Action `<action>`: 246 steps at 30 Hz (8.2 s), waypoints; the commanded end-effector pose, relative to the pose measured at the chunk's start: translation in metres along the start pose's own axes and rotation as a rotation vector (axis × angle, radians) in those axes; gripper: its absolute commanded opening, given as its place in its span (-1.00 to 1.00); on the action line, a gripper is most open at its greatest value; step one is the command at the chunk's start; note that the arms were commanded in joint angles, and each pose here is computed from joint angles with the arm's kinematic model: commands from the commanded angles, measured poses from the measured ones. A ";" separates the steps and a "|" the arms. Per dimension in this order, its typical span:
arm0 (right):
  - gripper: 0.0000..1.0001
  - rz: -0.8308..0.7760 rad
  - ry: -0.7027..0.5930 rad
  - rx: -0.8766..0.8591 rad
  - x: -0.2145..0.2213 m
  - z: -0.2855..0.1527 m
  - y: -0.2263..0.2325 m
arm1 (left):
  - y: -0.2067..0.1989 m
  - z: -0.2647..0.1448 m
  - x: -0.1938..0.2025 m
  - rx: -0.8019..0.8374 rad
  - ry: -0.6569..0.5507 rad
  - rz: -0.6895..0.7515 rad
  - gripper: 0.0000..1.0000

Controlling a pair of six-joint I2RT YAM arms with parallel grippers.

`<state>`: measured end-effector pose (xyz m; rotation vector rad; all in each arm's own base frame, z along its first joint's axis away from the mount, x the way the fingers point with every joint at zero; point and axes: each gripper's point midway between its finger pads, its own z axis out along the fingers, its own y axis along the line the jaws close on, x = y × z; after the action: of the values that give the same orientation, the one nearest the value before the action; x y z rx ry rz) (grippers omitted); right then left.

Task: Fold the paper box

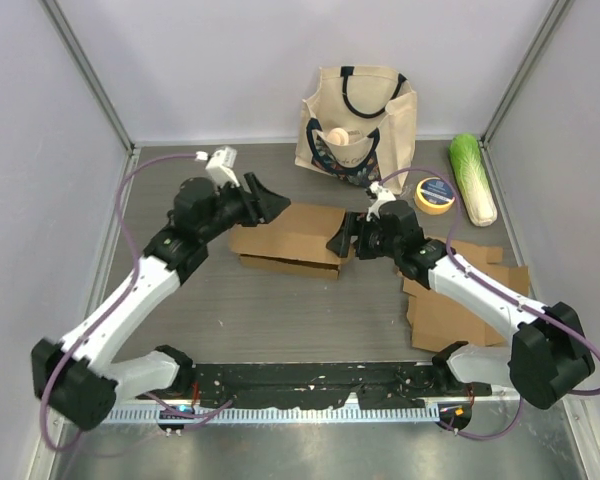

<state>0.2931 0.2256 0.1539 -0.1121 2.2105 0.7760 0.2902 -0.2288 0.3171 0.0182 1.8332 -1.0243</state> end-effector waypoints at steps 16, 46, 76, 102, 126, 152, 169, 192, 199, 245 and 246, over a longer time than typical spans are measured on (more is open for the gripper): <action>0.71 0.033 -0.025 0.015 -0.017 0.008 0.003 | 0.111 0.069 0.145 -0.116 0.303 -0.105 -0.17; 0.25 0.159 -0.056 -0.117 0.017 0.032 -0.030 | 0.175 0.017 0.061 -0.336 0.049 -0.131 0.38; -0.71 0.423 -0.011 -0.042 0.054 0.039 -0.129 | 0.213 0.040 0.092 -0.135 0.130 -0.368 0.70; -0.72 0.405 -0.045 -0.103 0.041 0.039 -0.119 | 0.157 0.019 0.054 -0.127 0.075 -0.317 0.99; -0.78 0.322 -0.001 -0.120 0.045 0.048 -0.098 | 0.066 0.048 0.090 0.223 0.214 -0.252 0.88; -0.75 0.196 0.024 -0.114 0.047 0.057 -0.062 | 0.061 -0.014 0.086 -0.003 0.134 -0.420 0.99; -0.27 -0.070 -0.017 0.084 0.022 0.035 -0.051 | 0.087 -0.037 0.103 -0.283 0.169 -0.498 0.18; 0.67 -1.036 -0.188 -0.321 0.041 -0.066 0.164 | 0.087 -0.064 0.089 -0.294 0.275 -1.158 -0.67; 0.70 -1.147 -0.249 -0.208 0.024 -0.051 0.163 | 0.079 -0.063 0.086 -0.231 0.271 -1.197 -0.58; 0.08 -1.416 -0.478 -0.140 0.015 -0.039 0.199 | 0.052 -0.065 0.075 -0.016 0.318 -1.025 -0.16; 0.04 -1.407 -0.470 -0.147 0.013 -0.041 0.201 | 0.052 -0.065 0.072 -0.009 0.301 -0.988 -0.04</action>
<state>0.1907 0.3671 0.2254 -1.3759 1.1203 0.0433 0.2267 -0.1826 0.2067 -1.1379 2.2293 -1.6934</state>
